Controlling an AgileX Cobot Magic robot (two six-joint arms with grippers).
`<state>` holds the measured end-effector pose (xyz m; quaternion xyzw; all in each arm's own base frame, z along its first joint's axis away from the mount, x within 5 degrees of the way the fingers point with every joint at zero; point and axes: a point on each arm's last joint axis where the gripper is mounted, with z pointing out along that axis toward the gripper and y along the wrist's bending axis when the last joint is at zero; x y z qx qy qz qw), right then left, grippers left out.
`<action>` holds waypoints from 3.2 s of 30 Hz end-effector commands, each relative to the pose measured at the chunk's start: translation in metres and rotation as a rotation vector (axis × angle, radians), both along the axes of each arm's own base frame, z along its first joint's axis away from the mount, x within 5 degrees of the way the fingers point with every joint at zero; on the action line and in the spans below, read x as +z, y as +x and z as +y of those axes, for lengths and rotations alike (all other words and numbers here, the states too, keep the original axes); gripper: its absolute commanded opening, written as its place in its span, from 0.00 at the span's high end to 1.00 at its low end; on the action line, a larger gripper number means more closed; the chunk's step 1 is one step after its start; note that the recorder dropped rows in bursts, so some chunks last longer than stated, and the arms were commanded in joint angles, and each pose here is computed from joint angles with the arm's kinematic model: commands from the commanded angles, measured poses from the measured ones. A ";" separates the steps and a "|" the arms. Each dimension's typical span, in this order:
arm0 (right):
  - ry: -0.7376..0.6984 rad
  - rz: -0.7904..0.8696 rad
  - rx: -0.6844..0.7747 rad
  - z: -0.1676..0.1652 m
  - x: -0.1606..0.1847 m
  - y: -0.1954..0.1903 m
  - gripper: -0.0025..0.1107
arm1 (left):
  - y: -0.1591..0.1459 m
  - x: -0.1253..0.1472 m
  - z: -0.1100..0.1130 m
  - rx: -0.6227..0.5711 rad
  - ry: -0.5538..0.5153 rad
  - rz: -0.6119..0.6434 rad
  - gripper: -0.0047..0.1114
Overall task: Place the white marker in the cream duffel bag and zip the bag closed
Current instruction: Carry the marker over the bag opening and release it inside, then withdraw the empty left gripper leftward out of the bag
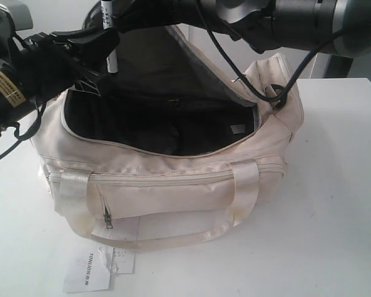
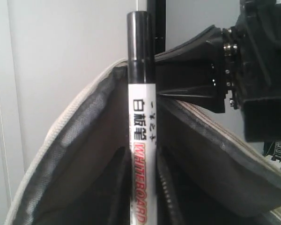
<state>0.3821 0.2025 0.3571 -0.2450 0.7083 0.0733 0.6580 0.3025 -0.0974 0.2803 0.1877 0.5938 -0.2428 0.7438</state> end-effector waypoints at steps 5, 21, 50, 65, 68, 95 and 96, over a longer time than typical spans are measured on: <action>0.019 -0.035 -0.031 -0.008 0.010 -0.001 0.98 | 0.017 -0.005 -0.005 -0.004 -0.009 0.010 0.45; 0.019 -0.035 -0.031 -0.008 0.010 -0.001 0.98 | 0.003 -0.005 0.010 0.039 0.171 0.192 0.96; 0.038 -0.027 -0.033 -0.008 0.010 -0.001 0.98 | -0.052 0.031 0.102 0.848 0.778 0.822 0.96; 0.038 -0.027 -0.033 -0.008 0.010 -0.001 0.98 | -0.073 0.016 0.048 0.193 0.575 1.105 0.96; 0.040 -0.026 -0.033 -0.008 0.010 -0.001 0.98 | -0.074 0.016 0.047 0.178 0.576 1.103 0.96; 0.040 -0.026 -0.033 -0.008 0.010 -0.001 0.98 | 0.062 0.049 0.120 0.298 -0.012 1.225 0.44; 0.040 -0.026 -0.033 -0.008 0.010 -0.001 0.98 | 0.067 0.045 0.121 0.295 -0.010 1.232 0.44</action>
